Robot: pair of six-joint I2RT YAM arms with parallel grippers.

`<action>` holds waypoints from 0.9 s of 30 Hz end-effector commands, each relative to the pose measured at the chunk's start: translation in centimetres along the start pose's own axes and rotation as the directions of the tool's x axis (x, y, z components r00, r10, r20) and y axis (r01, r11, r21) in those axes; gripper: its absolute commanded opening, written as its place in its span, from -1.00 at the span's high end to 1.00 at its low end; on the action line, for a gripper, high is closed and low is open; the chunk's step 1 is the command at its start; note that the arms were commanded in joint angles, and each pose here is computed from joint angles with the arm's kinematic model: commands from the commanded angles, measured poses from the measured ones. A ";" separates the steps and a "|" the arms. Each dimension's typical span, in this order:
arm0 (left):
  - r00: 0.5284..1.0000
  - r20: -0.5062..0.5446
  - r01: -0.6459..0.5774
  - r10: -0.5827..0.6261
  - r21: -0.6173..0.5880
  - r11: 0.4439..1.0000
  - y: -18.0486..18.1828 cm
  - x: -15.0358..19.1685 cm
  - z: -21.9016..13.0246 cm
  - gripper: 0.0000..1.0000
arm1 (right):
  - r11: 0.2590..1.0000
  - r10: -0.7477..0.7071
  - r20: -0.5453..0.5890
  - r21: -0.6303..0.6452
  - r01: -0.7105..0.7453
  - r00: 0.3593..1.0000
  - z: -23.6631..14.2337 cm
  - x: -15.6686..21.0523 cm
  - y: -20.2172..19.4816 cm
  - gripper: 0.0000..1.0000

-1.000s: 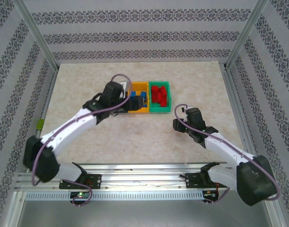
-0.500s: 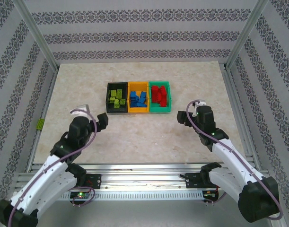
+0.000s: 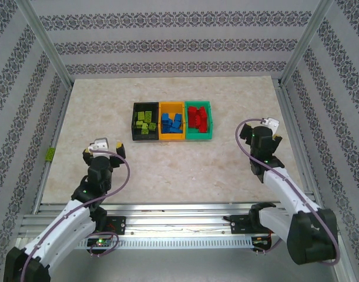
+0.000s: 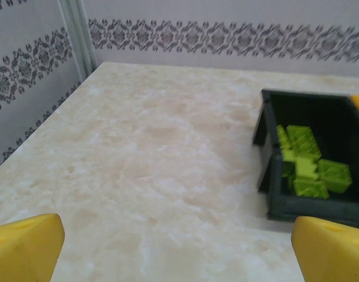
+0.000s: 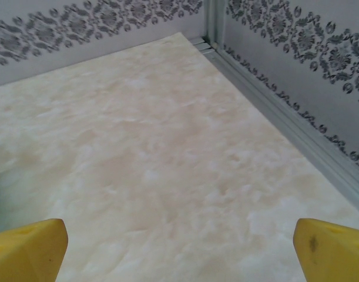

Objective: Sort the legos into containers by color
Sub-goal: Reset both arms

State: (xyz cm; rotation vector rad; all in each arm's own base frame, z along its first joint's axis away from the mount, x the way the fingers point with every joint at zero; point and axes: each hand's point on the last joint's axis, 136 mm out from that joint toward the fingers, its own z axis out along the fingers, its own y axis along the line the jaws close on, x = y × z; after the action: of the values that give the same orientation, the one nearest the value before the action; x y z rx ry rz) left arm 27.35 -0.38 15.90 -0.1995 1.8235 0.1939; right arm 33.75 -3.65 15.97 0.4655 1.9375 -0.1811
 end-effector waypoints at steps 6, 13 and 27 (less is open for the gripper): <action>0.987 0.153 0.066 -0.055 -0.065 0.996 2.1 -1.7 2.3 -0.99 | 0.995 -0.098 0.124 0.011 0.098 0.987 2.8 0.6 -0.2 -0.96; 0.989 0.128 0.077 -0.069 -0.061 0.995 2.6 0.4 4.2 -0.99 | 0.995 -0.095 0.167 -0.007 0.098 0.981 3.7 1.5 -0.3 -0.96; 0.992 0.128 0.012 -0.007 -0.035 0.999 1.7 1.4 10.4 -0.99 | 0.958 -0.143 0.216 -0.214 0.189 0.966 4.7 3.8 3.4 -0.96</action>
State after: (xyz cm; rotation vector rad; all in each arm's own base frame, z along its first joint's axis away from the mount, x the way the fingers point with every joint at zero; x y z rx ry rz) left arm 34.57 4.02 9.03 -0.2523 1.8285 0.2625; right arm 37.46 -2.09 10.87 0.1876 1.8184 -0.1439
